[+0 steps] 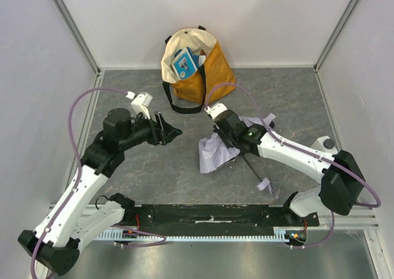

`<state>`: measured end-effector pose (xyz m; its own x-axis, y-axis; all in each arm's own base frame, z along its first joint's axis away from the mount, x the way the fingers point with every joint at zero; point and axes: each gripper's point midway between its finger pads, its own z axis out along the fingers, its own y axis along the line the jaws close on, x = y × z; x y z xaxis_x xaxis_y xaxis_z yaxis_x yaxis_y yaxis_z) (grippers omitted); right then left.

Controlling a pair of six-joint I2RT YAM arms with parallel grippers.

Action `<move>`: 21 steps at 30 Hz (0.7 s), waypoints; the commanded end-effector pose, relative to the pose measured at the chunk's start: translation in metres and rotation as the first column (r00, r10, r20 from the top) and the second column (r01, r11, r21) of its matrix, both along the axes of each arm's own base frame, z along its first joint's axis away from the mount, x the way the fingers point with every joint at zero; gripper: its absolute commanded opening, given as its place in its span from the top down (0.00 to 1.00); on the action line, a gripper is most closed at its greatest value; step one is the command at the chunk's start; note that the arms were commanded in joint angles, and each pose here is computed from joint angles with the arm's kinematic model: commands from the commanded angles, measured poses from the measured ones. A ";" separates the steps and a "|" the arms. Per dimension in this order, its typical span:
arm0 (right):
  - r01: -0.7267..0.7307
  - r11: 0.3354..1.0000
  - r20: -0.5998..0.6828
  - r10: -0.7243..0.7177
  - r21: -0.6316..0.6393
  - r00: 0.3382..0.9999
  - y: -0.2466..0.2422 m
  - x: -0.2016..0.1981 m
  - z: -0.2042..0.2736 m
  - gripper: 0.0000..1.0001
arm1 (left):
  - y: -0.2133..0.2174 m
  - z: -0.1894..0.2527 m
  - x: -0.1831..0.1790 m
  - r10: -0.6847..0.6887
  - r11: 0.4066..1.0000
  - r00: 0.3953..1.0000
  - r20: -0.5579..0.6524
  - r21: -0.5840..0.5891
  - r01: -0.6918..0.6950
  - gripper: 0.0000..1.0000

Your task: Put away the umbrella

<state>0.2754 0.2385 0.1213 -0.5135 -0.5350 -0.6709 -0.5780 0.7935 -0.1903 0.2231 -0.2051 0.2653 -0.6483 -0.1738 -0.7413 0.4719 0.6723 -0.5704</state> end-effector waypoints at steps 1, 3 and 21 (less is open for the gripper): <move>0.222 0.956 0.205 -0.182 -0.193 0.962 -0.056 0.037 0.064 1.00 | 0.030 0.019 0.000 0.115 0.990 0.988 0.105 0.075 -0.123 0.31; 0.309 0.911 0.299 -0.226 -0.272 0.927 -0.074 0.048 0.091 1.00 | 0.029 0.021 -0.007 0.096 0.993 0.990 0.103 0.064 -0.103 0.32; 0.396 0.669 0.443 -0.110 -0.629 0.890 -0.084 0.105 0.125 1.00 | -0.003 -0.026 -0.081 -0.142 0.958 0.986 -0.082 -0.264 0.116 0.41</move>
